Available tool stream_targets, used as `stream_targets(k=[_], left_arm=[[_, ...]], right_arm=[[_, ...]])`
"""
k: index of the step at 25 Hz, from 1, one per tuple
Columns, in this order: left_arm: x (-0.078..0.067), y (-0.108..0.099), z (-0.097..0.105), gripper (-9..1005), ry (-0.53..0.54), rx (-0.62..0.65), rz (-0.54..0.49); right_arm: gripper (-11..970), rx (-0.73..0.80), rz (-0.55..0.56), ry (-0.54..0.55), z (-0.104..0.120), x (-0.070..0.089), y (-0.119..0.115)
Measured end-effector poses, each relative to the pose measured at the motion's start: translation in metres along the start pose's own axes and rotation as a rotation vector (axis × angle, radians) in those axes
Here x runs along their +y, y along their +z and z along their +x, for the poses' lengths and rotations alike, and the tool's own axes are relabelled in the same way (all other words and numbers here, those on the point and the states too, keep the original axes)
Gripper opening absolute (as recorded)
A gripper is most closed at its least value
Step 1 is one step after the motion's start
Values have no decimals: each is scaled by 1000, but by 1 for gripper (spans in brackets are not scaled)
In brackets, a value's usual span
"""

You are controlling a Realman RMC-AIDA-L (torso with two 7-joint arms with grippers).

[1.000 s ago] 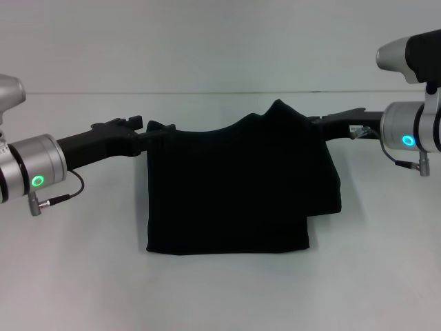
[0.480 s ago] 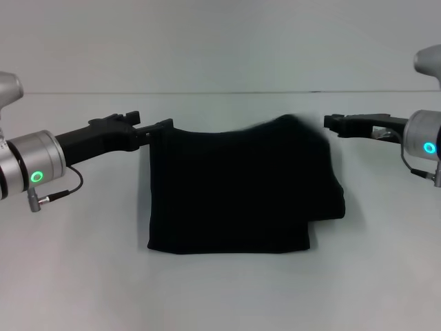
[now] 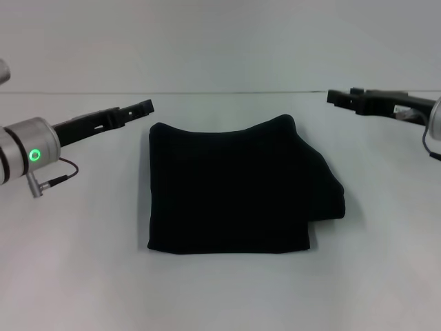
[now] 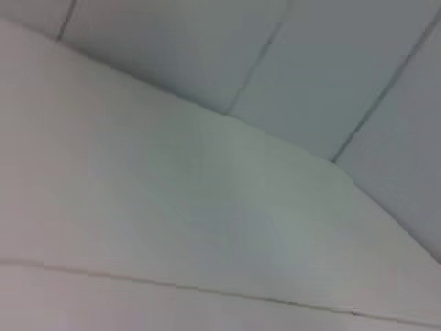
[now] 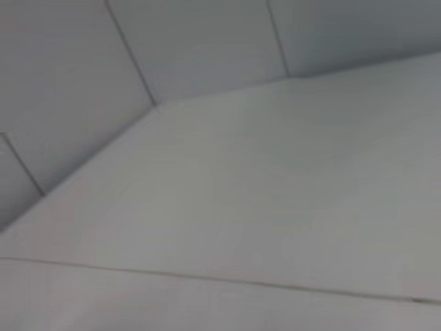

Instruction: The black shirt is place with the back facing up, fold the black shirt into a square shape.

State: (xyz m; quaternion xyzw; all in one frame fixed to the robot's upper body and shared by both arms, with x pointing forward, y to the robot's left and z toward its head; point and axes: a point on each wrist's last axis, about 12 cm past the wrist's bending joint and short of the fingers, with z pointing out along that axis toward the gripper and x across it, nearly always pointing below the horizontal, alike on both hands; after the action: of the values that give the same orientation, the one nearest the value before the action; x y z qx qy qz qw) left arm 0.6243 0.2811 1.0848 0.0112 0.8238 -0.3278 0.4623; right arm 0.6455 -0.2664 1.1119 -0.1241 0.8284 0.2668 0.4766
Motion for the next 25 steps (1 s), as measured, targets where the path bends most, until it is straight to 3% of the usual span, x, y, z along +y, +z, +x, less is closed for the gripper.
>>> stream_targets(k=[8, 13, 21, 25], left_arm=[[0, 19, 6, 948, -169, 93, -115], [-3, 25, 11, 948, -227, 128, -129], [-2, 25, 15, 949, -228, 156, -136], [-10, 28, 19, 949, -189, 207, -107]], right_arm=[[696, -27, -27, -5, -9, -3, -9], [827, -26, -21, -12, -10, -4, -10], [826, -24, -7, -40, -10, -7, -11], [826, -21, -4, -41, -10, -8, -11]])
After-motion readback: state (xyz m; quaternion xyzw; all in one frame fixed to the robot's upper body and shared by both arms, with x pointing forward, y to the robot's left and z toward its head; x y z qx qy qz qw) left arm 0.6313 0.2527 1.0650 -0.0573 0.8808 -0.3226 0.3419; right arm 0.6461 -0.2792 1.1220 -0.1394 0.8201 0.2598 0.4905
